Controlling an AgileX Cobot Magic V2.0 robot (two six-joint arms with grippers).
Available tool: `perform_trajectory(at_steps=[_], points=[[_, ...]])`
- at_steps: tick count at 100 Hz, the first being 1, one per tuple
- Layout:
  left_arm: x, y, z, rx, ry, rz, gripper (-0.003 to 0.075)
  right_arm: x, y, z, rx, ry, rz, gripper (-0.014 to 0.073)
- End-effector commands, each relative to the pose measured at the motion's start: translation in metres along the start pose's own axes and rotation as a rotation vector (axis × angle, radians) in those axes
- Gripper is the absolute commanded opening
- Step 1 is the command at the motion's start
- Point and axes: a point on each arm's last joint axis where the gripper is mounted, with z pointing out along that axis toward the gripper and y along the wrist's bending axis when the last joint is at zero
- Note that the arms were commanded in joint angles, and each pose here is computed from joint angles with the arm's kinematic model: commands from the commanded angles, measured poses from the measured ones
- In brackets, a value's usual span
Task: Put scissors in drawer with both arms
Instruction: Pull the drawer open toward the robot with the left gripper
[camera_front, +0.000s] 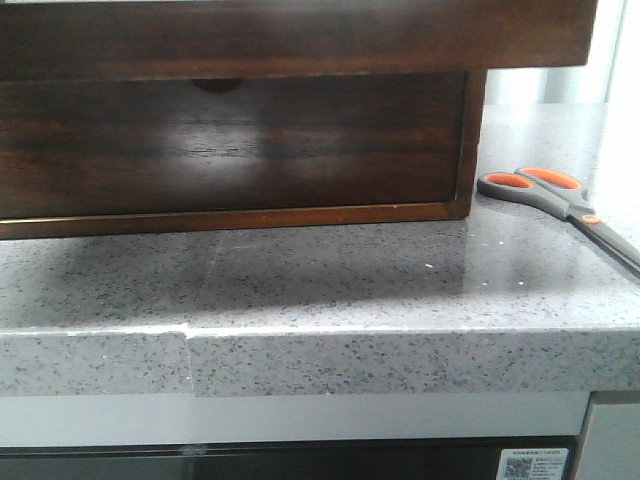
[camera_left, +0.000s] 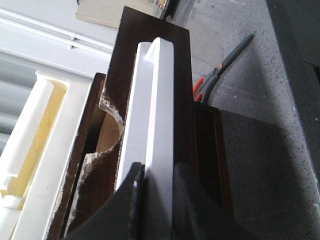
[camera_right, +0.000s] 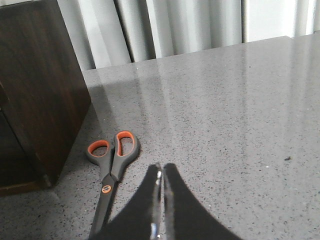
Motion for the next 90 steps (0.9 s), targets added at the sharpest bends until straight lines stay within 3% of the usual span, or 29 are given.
perform_trajectory(at_steps=[1, 27, 47, 54, 90], points=[[-0.016, 0.015, -0.005, -0.054, -0.129, -0.014, -0.0022, -0.017, 0.001, 0.0, -0.001, -0.096, -0.005, -0.005], [-0.009, 0.015, -0.004, -0.057, -0.055, -0.016, 0.0002, -0.017, 0.001, 0.0, -0.001, -0.096, -0.005, -0.005], [-0.007, 0.014, -0.003, -0.054, -0.031, -0.018, 0.0276, -0.017, 0.001, 0.0, -0.001, -0.096, -0.005, -0.005], [-0.007, 0.014, -0.003, -0.052, -0.03, -0.019, 0.0337, -0.017, 0.001, 0.0, -0.001, -0.096, -0.005, -0.005], [-0.018, 0.014, -0.004, -0.046, -0.16, -0.019, 0.0346, -0.017, 0.001, 0.0, -0.001, -0.096, -0.005, -0.005]])
